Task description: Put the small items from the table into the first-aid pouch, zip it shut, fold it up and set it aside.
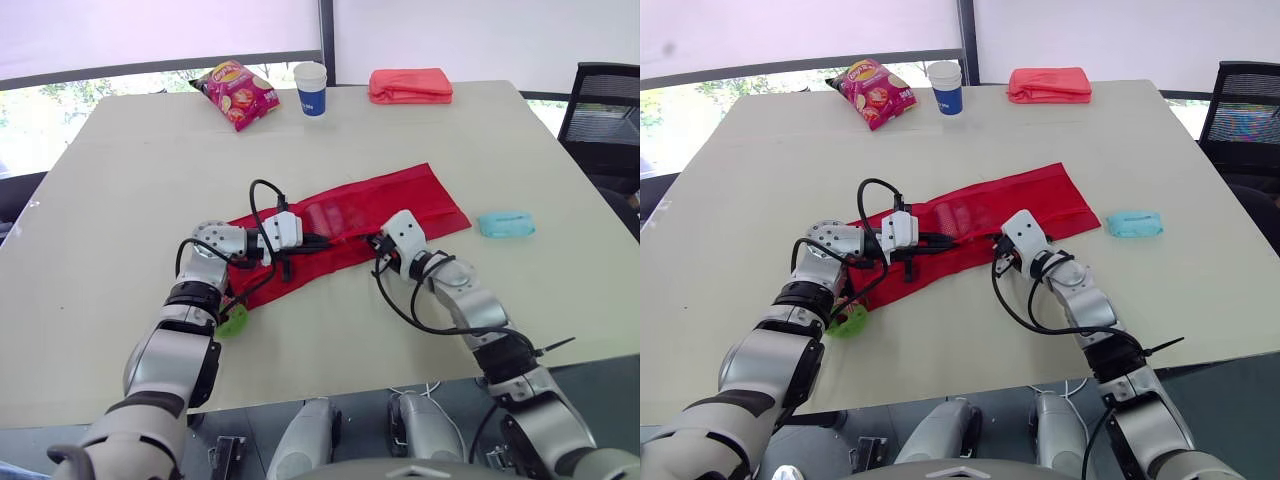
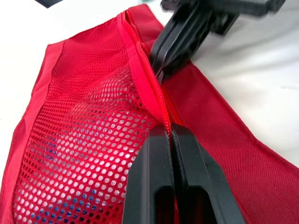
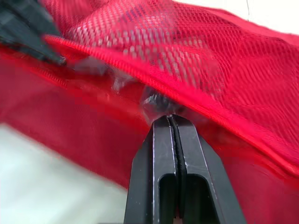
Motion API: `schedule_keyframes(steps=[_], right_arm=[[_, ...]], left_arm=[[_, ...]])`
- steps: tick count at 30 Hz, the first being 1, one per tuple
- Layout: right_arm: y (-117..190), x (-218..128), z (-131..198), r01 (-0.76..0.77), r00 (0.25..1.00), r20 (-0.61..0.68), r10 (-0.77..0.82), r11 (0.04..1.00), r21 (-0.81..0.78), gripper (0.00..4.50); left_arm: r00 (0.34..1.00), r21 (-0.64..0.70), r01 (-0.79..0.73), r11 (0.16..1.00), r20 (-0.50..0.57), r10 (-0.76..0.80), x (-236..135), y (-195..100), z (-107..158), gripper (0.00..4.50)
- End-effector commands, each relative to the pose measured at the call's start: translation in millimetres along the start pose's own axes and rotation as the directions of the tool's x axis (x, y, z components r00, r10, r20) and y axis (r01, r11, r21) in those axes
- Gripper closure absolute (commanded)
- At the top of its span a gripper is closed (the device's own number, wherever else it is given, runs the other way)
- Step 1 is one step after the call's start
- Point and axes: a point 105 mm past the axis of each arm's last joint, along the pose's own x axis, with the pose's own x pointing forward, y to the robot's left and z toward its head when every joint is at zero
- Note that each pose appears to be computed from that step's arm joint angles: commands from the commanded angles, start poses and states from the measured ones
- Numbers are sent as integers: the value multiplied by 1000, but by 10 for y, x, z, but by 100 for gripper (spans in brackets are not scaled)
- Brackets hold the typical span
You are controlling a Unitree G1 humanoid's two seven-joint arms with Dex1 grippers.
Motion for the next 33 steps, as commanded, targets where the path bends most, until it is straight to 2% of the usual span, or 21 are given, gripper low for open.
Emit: schedule_keyframes(steps=[1,7,12,16,19,21,25,27,28,29,30,31,32,33], right_arm=[[-29,94,220,41,995,95,-39,999,-20,448],[-108,175,296,121,982,153,-114,992,-35,448],[-24,26,294,45,985,168,-35,997,-59,448],[97,-324,328,-63,977,197,80,994,-90,448],[162,-780,491,-138,936,315,159,987,-86,448],[92,-1110,514,-156,927,334,169,986,-65,448],[-12,-1465,539,-160,930,333,157,987,-18,332],[-116,-1662,533,-139,937,327,126,990,17,213],[-149,-1717,531,-131,939,324,115,991,27,179],[-191,-1763,536,-108,942,323,93,994,26,124],[-217,-1789,557,-95,940,331,79,995,33,93],[-228,-1802,575,-90,939,337,72,995,36,49],[-235,-1808,594,-81,938,340,65,996,33,0],[-227,-1802,612,-80,938,341,64,996,33,0]], left_arm=[[999,21,-12,1000,31,11,-9,14,63,450],[1000,19,-4,1000,26,3,-14,-12,45,450],[1000,20,-8,1000,13,7,-31,-8,21,450],[1000,28,-3,1000,-4,3,-58,-21,-9,450],[1000,32,7,999,-12,-6,-94,-32,-25,450],[1000,28,21,999,-13,-21,-136,-28,-24,450],[998,25,56,998,-11,-56,-189,-28,-12,450],[997,21,80,997,-26,-79,-239,-10,-11,450],[996,19,87,996,-36,-86,-257,-3,-18,450],[994,29,95,995,-56,-93,-287,1,-31,450],[992,32,95,995,-86,-92,-331,11,-65,450],[991,27,88,996,-106,-85,-368,30,-88,389],[990,17,81,997,-117,-78,-400,52,-100,353],[990,11,72,997,-123,-70,-418,82,-97,308]])
